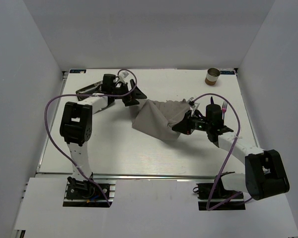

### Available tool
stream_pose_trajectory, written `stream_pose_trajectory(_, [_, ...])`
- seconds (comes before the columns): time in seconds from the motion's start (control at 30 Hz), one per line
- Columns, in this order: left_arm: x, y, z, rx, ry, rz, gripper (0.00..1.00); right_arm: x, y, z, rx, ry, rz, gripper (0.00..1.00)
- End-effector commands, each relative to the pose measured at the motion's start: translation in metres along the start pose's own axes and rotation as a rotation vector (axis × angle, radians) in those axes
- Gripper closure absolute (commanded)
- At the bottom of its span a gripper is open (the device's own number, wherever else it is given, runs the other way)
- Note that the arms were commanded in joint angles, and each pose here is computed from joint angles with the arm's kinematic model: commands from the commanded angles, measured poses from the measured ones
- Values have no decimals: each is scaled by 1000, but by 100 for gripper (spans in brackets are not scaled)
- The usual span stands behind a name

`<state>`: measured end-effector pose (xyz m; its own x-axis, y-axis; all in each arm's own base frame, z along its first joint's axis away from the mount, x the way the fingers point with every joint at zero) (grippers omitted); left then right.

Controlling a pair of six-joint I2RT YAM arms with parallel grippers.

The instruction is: Set the dinner table for one person

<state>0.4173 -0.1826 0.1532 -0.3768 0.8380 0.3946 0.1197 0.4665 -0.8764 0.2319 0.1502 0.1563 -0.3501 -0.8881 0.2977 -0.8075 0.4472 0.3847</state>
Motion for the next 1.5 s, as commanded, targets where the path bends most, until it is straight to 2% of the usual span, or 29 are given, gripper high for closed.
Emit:
stream_pose_trajectory(0.0, [-15,-7,5,-57,60,85,4,-2,4,-8,28,-33,-29,100])
stream_pose_trajectory(0.2, [-27,-20,17,-94,108,195,20,-2,7,-10,22,-39,-33,100])
stream_pose_trajectory(0.23, [-27,-25,15,-117,107,223,30,-1,8,-12,23,-48,-27,100])
stream_pose_trajectory(0.27, [-28,-30,20,-120,127,246,34,0,7,-10,20,-49,-12,100])
stream_pose_trajectory(0.43, [-5,-59,37,-230,153,394,69,5,5,-12,-1,-76,97,100])
stream_pose_trajectory(0.5, [5,-68,47,-268,123,407,72,8,2,-13,-11,-82,147,99])
stream_pose_trajectory(0.53, [18,-83,50,-330,87,434,72,10,2,-13,-21,-91,163,92])
stream_pose_trajectory(0.57, [21,-75,65,-322,93,425,72,11,1,-13,-30,-97,190,75])
stream_pose_trajectory(0.63, [28,-79,75,-356,56,429,72,12,2,-15,-44,-99,199,61])
stream_pose_trajectory(0.67, [34,-77,91,-358,59,429,72,13,1,-13,-59,-91,216,36])
stream_pose_trajectory(0.77, [46,-80,111,-404,7,434,72,17,-1,-14,-116,-96,293,11])
stream_pose_trajectory(0.8, [48,-67,127,-385,18,412,71,19,0,-15,-127,-105,315,11])
stream_pose_trajectory(0.87, [57,-68,138,-430,-17,409,70,21,-1,-17,-145,-116,352,11])
stream_pose_trajectory(0.93, [62,-55,158,-424,-4,391,65,22,2,-18,-141,-118,341,11])
stream_pose_trajectory(1.0, [70,-44,177,-429,-10,373,55,22,3,-19,-148,-119,336,11])
stream_pose_trajectory(1.03, [71,-42,184,-433,-5,373,44,22,2,-19,-151,-117,338,11])
stream_pose_trajectory(1.1, [76,-31,201,-420,9,352,32,20,1,-18,-166,-109,341,11])
stream_pose_trajectory(1.23, [86,-21,224,-417,44,338,23,15,-3,-12,-198,-73,339,11])
stream_pose_trajectory(1.33, [96,-18,232,-399,23,260,14,12,-8,-5,-231,-25,393,11])
stream_pose_trajectory(1.37, [99,-20,234,-395,15,239,14,8,-10,-6,-239,-5,413,11])
stream_pose_trajectory(1.4, [101,-11,234,-337,-12,127,11,7,-11,-5,-240,18,429,11])
stream_pose_trajectory(1.43, [108,-24,227,-360,-68,121,9,7,-13,-1,-258,58,463,11])
stream_pose_trajectory(1.47, [112,-19,229,-310,-69,45,2,3,-12,-4,-255,78,470,11])
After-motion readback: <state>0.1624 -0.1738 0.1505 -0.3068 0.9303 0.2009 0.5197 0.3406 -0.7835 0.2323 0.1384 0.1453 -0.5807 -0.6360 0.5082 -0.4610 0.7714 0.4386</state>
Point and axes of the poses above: each gripper's point midway between its finger pads, its own x axis back along the fingers, its own y axis along the line the jaws close on, z = x × y, the point moved 8 cm from there along x, back along the fingers, and after that the axes turned 7 degrees about x, right-handed, at the moved point
